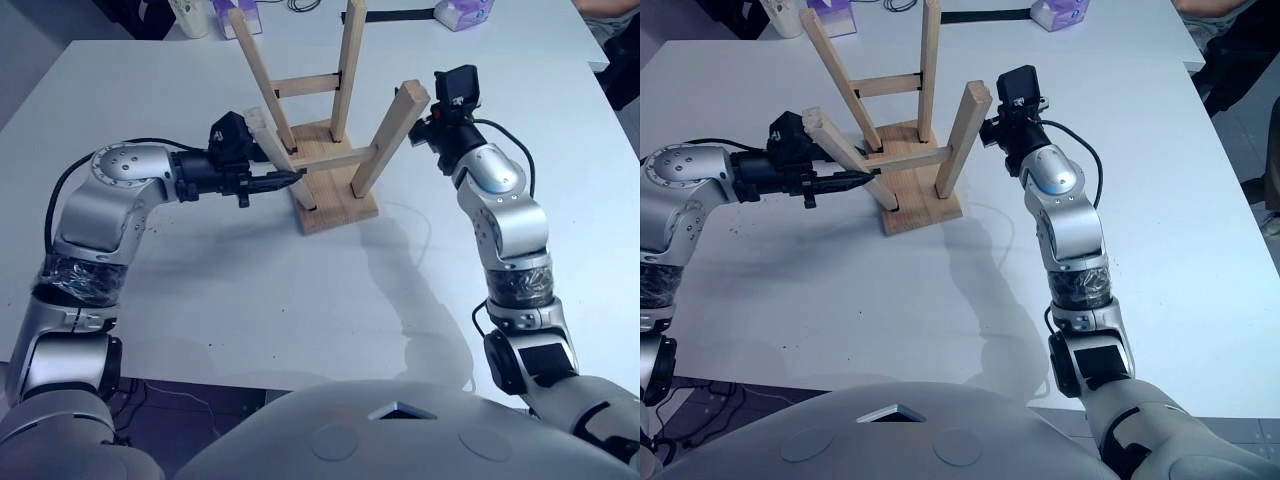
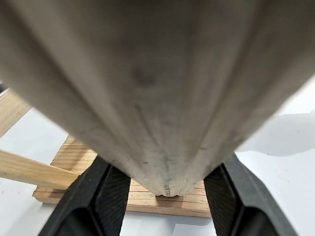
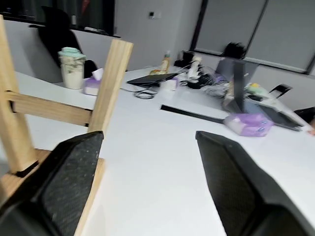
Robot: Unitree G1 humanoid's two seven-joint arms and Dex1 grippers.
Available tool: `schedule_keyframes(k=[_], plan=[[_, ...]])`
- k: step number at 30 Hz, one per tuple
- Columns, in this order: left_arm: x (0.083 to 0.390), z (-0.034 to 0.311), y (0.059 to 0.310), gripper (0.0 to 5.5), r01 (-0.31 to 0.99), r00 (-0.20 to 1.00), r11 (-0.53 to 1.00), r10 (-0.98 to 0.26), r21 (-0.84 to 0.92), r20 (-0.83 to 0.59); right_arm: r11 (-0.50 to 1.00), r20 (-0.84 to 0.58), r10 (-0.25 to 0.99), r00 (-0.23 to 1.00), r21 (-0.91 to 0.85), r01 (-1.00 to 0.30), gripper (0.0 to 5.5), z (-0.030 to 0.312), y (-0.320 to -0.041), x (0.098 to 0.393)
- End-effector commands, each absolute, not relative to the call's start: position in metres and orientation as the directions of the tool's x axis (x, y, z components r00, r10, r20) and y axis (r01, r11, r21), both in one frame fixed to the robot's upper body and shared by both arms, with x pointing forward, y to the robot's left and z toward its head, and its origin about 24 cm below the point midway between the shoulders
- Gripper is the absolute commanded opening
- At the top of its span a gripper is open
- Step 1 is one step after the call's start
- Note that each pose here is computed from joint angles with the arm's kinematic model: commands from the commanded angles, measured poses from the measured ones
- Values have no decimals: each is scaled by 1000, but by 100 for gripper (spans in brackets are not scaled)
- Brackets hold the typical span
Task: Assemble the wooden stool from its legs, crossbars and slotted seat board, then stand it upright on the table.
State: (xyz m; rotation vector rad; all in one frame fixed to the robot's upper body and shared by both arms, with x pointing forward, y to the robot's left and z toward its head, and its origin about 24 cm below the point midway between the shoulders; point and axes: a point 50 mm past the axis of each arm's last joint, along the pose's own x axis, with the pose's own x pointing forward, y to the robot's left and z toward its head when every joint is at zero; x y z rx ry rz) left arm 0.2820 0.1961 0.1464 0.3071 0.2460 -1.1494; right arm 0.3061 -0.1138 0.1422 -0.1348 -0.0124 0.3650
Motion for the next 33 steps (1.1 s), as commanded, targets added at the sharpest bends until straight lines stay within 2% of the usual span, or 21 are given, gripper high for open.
schedule_keyframes(k=[1, 4, 7, 10, 12, 13, 14, 16, 19, 23, 33], plan=[[276, 105, 167, 205, 949, 284, 314, -814, 28, -506, 636, 139, 771, 621, -146, -758, 350, 184, -36, 267], [273, 101, 170, 205, 946, 288, 322, -810, 23, -511, 735, 88, 665, 742, -252, -629, 350, 175, -63, 282], [269, 97, 173, 205, 941, 295, 338, -805, 11, -515, 807, 135, 539, 832, -366, -463, 350, 184, -88, 294], [264, 96, 172, 205, 939, 296, 345, -809, -2, -507, 881, 253, 338, 906, -424, -210, 350, 208, -124, 305], [263, 96, 170, 205, 938, 299, 348, -811, -4, -503, 910, 377, 221, 899, -410, -52, 350, 234, -141, 306], [263, 96, 170, 205, 937, 300, 349, -811, -4, -501, 924, 453, 202, 869, -383, -15, 350, 250, -142, 303], [263, 97, 169, 205, 937, 302, 350, -812, -3, -500, 938, 526, 206, 825, -346, -13, 350, 267, -139, 297], [263, 97, 168, 205, 935, 306, 354, -812, -2, -498, 949, 624, 268, 734, -301, -91, 350, 289, -120, 283], [263, 98, 167, 205, 935, 307, 354, -812, -1, -497, 894, 635, 448, 629, -293, -340, 350, 291, -77, 260], [265, 98, 165, 205, 938, 301, 347, -813, 1, -498, 809, 478, 588, 652, -327, -489, 350, 249, -45, 256], [267, 101, 164, 205, 944, 288, 330, -816, 6, -501, 752, 86, 626, 775, -331, -570, 350, 121, -33, 263]])
